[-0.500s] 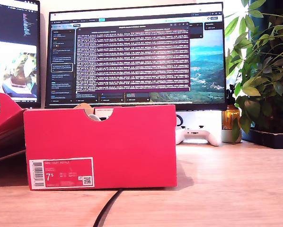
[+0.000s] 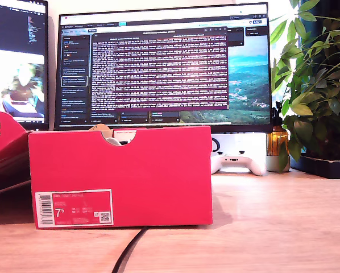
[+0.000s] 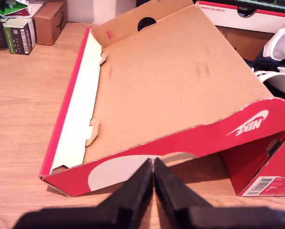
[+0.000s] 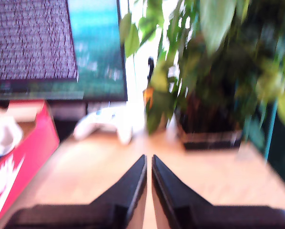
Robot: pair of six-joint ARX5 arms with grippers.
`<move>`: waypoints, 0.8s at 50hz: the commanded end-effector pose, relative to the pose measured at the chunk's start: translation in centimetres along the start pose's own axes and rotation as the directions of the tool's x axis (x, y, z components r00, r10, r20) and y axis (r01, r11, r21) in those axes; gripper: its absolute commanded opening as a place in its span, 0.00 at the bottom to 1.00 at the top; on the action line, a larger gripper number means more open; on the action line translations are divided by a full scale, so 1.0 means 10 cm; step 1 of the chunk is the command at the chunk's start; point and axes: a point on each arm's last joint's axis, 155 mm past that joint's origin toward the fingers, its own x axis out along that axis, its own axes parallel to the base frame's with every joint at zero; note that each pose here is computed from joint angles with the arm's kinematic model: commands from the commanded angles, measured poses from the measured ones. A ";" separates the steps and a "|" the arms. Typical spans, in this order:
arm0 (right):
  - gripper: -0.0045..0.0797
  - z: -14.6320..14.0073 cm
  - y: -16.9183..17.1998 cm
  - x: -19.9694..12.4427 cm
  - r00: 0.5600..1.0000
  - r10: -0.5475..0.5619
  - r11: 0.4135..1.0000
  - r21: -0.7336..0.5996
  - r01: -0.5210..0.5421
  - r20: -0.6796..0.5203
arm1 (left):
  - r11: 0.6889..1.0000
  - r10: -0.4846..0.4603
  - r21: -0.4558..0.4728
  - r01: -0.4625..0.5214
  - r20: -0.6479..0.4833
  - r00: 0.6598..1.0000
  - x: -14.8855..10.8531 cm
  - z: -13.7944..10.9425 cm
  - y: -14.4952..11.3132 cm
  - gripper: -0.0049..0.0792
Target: Pack the blue shoes by picking the first shoe and placing it inside the red shoebox, left side, then picking and rotating the second shoe and placing it in the shoebox
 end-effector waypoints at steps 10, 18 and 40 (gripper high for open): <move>0.05 -0.49 0.02 -0.04 0.993 0.011 1.000 0.010 -0.010 -0.115 | 1.000 0.009 -0.003 -0.009 -0.028 1.000 0.03 -0.12 0.04 0.03; 0.05 -0.55 0.05 -0.04 0.991 0.029 0.999 0.016 -0.027 -0.132 | 1.000 0.008 -0.004 -0.008 -0.028 1.000 0.03 -0.12 0.04 0.03; 0.05 -0.54 0.05 -0.04 0.991 0.028 0.996 0.088 -0.017 -0.129 | 1.000 0.009 -0.003 -0.009 -0.028 1.000 0.03 -0.12 0.04 0.03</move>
